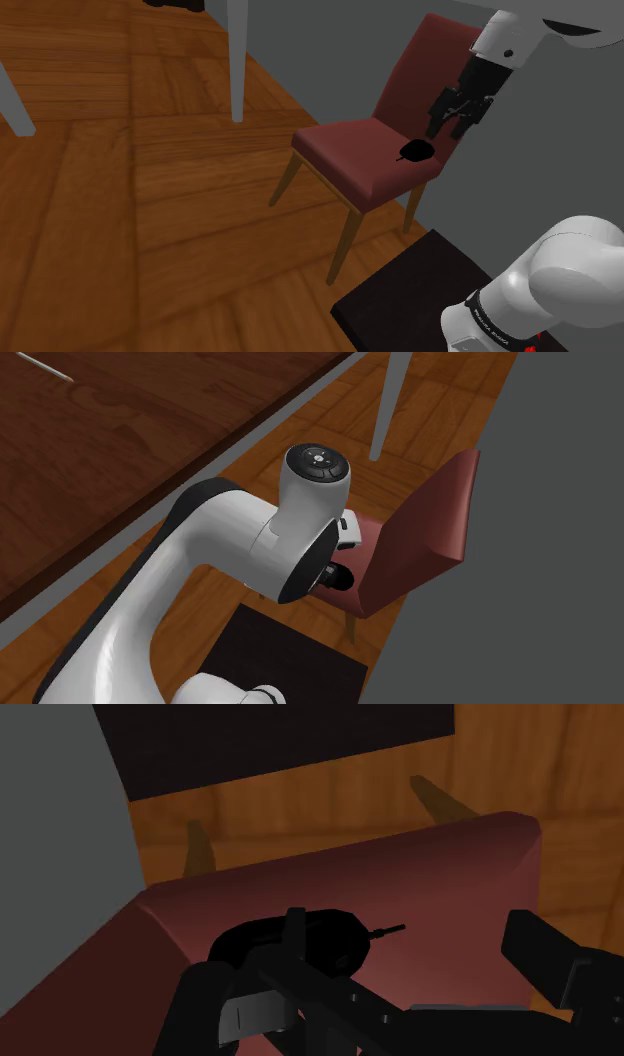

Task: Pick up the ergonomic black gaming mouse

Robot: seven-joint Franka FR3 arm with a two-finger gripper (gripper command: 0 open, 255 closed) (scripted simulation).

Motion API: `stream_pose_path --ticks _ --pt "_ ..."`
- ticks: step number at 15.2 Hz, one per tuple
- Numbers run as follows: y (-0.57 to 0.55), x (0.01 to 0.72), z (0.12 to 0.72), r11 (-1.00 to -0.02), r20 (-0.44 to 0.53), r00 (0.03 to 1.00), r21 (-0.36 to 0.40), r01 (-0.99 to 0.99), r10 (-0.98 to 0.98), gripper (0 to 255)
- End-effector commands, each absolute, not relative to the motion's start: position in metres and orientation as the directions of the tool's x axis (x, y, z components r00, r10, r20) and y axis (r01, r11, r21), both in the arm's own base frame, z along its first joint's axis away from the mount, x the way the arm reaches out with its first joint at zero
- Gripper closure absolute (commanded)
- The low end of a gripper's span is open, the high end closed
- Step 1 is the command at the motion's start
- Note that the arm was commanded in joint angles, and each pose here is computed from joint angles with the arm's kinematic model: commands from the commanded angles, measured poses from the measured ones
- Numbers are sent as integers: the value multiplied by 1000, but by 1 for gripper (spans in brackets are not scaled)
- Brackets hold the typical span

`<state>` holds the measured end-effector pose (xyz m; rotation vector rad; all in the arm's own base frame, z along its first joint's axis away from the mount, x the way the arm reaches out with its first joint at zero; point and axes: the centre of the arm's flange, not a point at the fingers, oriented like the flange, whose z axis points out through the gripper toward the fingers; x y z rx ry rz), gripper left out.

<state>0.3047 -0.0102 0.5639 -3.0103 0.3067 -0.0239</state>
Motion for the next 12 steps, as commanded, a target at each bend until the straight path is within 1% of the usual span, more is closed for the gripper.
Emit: stream_pose_path --ticks 1,2,3,4,5,6,7,8,12 --pt "-10 305 564 -973 4 979 -116 -200 -202 0" --pt "-9 313 557 -919 6 924 -104 -380 -382 0" --pt "-9 321 550 -833 11 836 -93 -546 -549 0" --pt "-11 330 544 -716 17 717 -83 -693 -696 0" --pt "-14 337 537 -574 26 574 -74 -816 -819 0" --pt "-19 344 530 -411 36 409 -66 -909 -912 0" --pt "-25 350 524 -233 47 231 -61 -970 -972 0" --pt "-31 353 519 -98 55 95 -59 -993 -994 0" --pt "-31 353 498 -98 55 95 -59 -993 -994 0"
